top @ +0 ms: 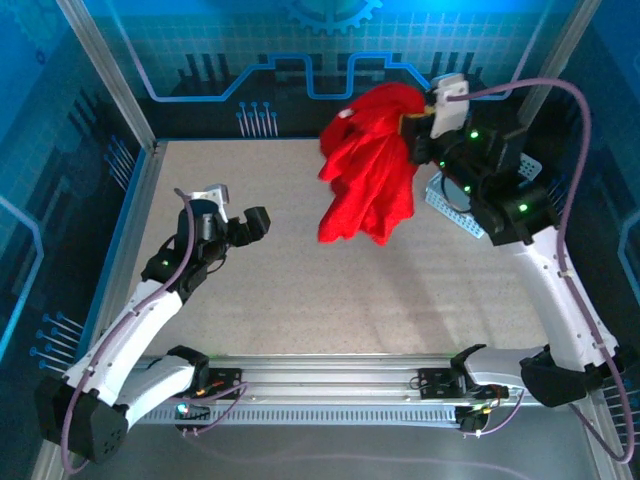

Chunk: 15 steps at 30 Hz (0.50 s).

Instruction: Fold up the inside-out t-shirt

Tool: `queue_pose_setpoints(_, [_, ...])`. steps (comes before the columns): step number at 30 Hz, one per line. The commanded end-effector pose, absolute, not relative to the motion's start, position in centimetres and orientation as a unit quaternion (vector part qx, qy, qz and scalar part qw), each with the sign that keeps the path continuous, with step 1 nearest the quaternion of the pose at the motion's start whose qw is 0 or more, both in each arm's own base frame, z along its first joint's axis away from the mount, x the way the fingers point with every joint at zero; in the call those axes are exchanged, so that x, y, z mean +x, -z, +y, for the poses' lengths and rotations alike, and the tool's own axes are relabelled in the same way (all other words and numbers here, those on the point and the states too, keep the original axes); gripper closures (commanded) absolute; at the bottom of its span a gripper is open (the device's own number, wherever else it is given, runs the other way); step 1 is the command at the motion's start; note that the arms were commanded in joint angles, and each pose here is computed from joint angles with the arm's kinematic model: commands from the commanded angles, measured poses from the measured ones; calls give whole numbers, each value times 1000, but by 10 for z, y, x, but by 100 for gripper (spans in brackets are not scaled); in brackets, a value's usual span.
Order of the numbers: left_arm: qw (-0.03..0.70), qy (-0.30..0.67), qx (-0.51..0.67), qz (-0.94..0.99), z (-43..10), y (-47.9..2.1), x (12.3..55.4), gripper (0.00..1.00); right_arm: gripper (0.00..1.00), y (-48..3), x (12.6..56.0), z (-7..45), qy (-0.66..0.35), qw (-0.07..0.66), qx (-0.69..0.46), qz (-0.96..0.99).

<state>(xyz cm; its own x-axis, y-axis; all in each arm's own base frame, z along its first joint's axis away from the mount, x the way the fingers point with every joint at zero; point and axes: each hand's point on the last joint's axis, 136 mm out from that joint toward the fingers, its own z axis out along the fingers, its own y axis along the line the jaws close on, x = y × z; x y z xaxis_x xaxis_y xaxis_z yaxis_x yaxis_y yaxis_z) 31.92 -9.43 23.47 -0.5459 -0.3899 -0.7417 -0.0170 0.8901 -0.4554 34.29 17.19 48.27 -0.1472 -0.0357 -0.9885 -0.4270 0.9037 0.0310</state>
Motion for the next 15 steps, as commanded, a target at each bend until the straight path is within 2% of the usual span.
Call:
queue_pose_setpoints(1, [462, 209, -119, 854, -96, -237, 312, 1, 91, -414, 352, 208, -150, 574, -199, 780])
queue_pose_setpoints(3, [454, 208, -122, 858, -95, -228, 311, 1, 88, -356, 355, 226, -151, 522, -215, 812])
queue_pose_setpoints(7, [425, 209, -129, 871, -99, -208, 310, 1, 50, -250, 349, 241, -111, 433, -225, 866])
queue_pose_setpoints(8, [415, 208, -131, 876, -100, -202, 310, 1, 44, -230, 347, 238, -94, 415, -218, 878])
queue_pose_setpoints(11, [383, 202, -127, 893, -108, -184, 314, 1, 35, -196, 345, 219, -58, 387, -193, 900])
queue_pose_setpoints(15, [345, 204, -86, 912, -143, -166, 318, 1, 30, -188, 351, 200, -81, 371, -156, 912])
